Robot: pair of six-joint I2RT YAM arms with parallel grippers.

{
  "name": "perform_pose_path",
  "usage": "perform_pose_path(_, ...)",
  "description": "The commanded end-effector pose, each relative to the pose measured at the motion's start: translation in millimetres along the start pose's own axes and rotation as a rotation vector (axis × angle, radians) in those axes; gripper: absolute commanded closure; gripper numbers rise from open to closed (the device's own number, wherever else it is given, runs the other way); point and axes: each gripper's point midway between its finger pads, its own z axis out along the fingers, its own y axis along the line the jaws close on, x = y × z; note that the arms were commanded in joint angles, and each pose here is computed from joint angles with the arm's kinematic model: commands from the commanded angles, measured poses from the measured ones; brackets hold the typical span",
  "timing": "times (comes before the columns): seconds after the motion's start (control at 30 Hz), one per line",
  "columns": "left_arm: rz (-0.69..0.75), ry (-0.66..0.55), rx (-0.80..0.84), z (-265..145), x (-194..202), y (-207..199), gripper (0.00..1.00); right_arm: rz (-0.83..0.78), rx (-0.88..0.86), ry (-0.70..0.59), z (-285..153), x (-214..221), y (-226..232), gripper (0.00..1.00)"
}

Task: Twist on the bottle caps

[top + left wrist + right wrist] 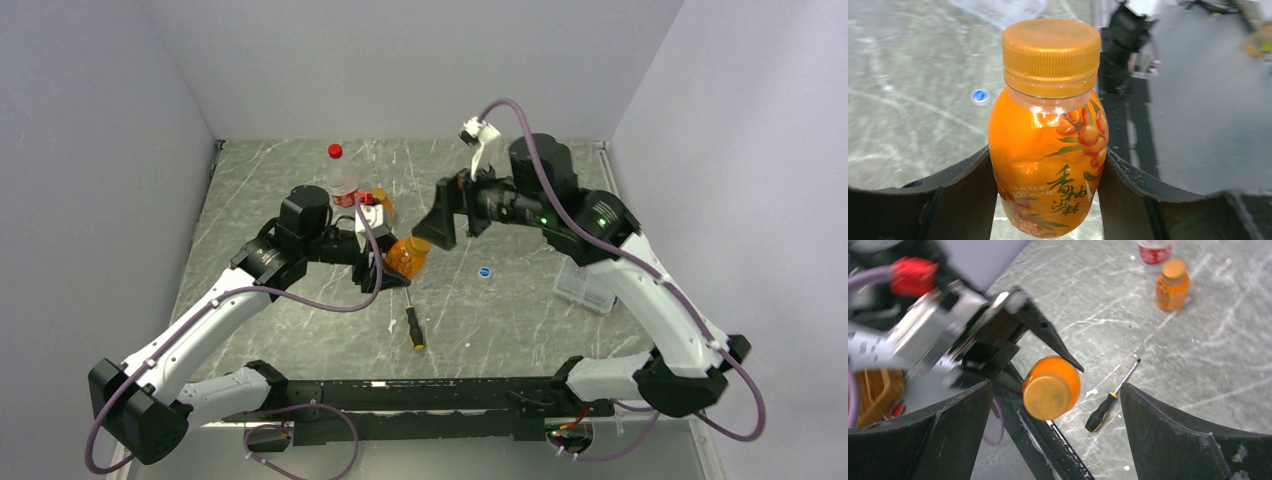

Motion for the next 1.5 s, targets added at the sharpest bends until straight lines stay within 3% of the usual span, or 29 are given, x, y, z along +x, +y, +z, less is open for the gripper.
perform_pose_path(0.0, -0.03, -0.051, 0.301, -6.1, -21.5, -48.9, 1.0, -0.205, -0.231, 0.023, -11.7, 17.6, 31.0, 0.02)
perform_pose_path(0.23, -0.075, -0.038, 0.406, -6.9, -22.4, -59.4, 1.0, -0.269, -0.337, 0.088, -15.7, 33.9, 43.6, 0.19)
perform_pose_path(0.43, -0.085, -0.039, 0.423, -6.5, -22.5, -60.3, 1.0, -0.294, -0.347, 0.117, -11.6, 38.6, 45.6, 0.23)
perform_pose_path(0.7, -0.098, -0.035, 0.423, -5.7, -20.4, -59.9, 1.0, -0.298, -0.353, 0.143, -7.1, 43.1, 49.8, 0.38)
perform_pose_path(0.87, -0.088, -0.031, 0.392, -5.3, -20.9, -55.8, 1.0, -0.286, -0.343, 0.144, -5.8, 42.1, 49.8, 0.66)
perform_pose_path(0.97, -0.059, -0.02, 0.283, -3.4, -20.5, -40.6, 1.0, -0.237, -0.291, 0.144, -1.7, 38.6, 44.1, 0.87)
perform_pose_path(1.07, -0.004, -0.029, 0.124, -2.4, -23.7, -16.6, 1.0, -0.16, -0.222, 0.161, 7.8, 37.3, 34.9, 1.0)
perform_pose_path(1.2, 0.06, -0.034, -0.124, -7.1, -27.6, 23.7, 1.0, -0.048, -0.155, 0.203, 22.3, 39.8, 26.2, 1.0)
perform_pose_path(1.47, 0.161, -0.063, -0.411, -23.7, -44.5, 68.5, 1.0, 0.202, 0.041, 0.227, 54.2, 38.5, -0.1, 1.0)
